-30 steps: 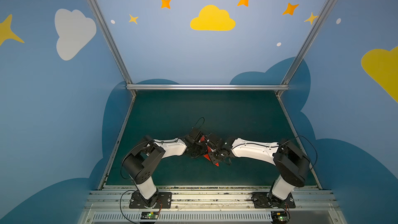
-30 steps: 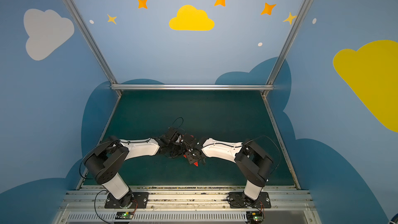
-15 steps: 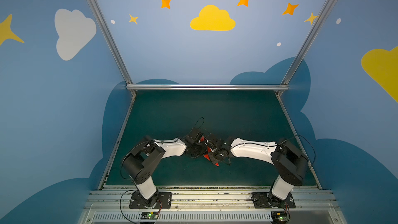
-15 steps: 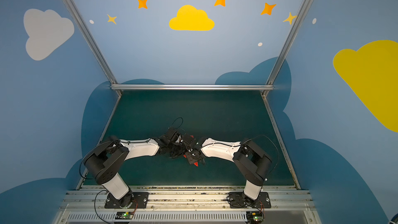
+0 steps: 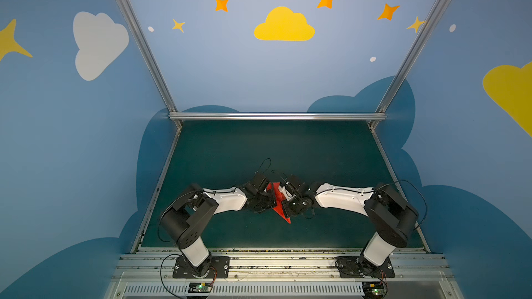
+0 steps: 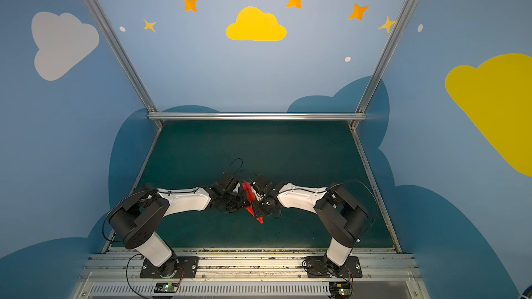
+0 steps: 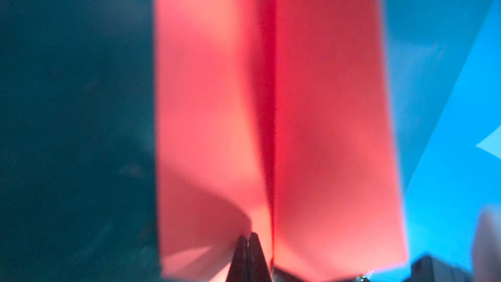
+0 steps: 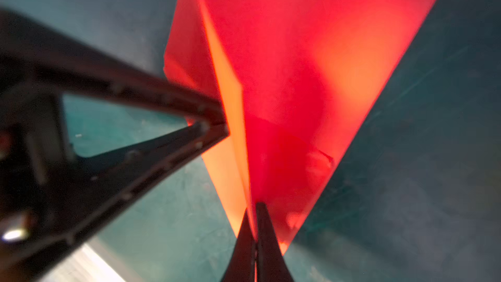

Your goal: Fold a paper plane with a square sheet of paper (fold left side to right side)

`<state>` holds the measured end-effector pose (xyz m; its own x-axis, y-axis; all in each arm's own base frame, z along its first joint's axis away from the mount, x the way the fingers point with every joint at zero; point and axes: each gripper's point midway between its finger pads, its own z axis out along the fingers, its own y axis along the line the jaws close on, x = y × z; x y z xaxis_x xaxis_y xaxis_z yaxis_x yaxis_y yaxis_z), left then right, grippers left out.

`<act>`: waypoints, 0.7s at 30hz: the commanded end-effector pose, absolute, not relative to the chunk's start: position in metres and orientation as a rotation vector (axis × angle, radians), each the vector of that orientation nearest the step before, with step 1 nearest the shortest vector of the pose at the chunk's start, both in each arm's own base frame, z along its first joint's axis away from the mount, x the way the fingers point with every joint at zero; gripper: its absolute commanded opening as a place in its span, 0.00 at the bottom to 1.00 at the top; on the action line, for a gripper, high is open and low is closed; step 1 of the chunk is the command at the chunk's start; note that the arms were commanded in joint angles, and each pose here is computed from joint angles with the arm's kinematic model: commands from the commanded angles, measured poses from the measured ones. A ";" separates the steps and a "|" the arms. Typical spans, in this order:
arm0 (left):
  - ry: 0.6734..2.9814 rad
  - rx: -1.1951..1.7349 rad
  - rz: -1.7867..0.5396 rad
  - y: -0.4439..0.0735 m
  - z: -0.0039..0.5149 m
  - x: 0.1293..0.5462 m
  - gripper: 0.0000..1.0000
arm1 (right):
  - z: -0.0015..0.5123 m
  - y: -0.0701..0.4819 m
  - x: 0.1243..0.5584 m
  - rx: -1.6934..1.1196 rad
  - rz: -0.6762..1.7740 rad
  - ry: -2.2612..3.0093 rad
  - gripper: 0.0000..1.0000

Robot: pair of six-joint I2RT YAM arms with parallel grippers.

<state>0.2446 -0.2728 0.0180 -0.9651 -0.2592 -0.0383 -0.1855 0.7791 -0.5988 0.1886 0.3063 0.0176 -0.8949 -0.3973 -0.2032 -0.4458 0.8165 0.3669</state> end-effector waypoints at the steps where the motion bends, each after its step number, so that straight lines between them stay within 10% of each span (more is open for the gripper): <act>1: 2.873 -0.375 -0.849 -0.250 0.022 0.241 0.06 | -0.003 0.299 0.169 -0.671 0.716 2.994 0.00; 21: 2.869 -0.076 -1.013 -0.293 0.049 0.241 0.03 | -0.016 0.289 0.159 -0.610 0.891 3.141 0.00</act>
<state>0.2406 -0.2847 0.0482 -0.9902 -0.1220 -0.0679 -0.0534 0.7804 -0.6230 0.1878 0.3055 0.0165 -0.9328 -0.3551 -0.0606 -0.3239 0.7531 0.5726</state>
